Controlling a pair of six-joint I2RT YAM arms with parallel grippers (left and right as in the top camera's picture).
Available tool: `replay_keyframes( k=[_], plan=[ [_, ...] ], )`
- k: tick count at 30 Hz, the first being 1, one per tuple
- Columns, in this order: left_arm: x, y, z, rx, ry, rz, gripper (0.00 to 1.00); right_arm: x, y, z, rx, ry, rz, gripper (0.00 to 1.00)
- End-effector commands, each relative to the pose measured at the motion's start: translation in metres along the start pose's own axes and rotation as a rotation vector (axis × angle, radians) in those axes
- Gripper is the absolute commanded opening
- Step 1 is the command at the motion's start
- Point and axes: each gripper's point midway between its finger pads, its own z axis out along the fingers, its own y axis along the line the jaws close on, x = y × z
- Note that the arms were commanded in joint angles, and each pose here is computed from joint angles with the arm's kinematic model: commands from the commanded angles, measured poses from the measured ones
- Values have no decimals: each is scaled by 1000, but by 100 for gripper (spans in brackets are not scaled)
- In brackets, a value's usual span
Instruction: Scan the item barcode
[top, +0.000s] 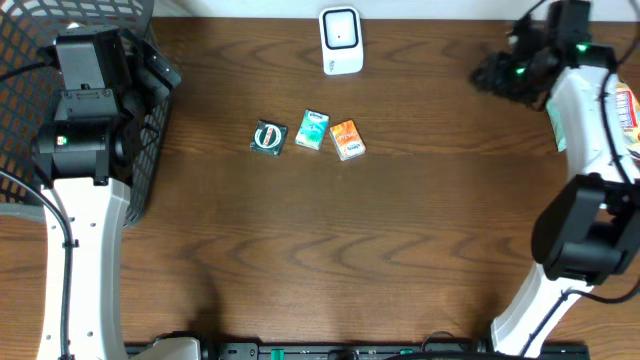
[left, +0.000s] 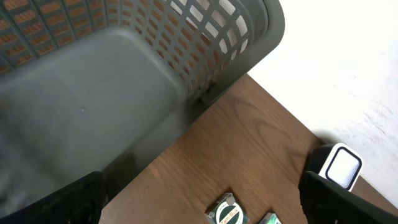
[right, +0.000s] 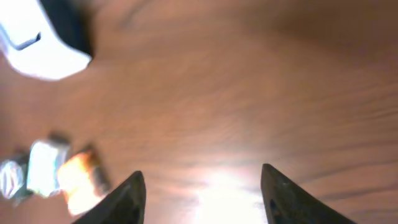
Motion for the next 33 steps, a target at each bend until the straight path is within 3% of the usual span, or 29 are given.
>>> replay_keyframes(
  k=[1, 4, 12, 17, 22, 27, 33],
  plan=[
    [-2, 2, -2, -2, -6, -15, 98, 29, 34, 26, -102, 104, -18, 56],
    [-2, 2, -2, -2, -6, -15, 98, 50, 61, 49, -126, 145, -80, 51],
    [-2, 2, -2, -2, -6, -15, 98, 87, 136, 90, -207, 145, -273, 49],
    [-2, 2, -2, -2, -6, -15, 98, 107, 177, 101, -222, 147, -375, 39],
    [-2, 2, -2, -2, -6, -15, 98, 128, 189, 116, -79, 142, -469, 33],
    [-2, 2, -2, -2, -6, -15, 98, 154, 209, 126, -84, 181, -513, 31],
    [-2, 2, -2, -2, -6, -15, 98, 170, 196, 144, 70, 191, -550, 23]
  ],
)
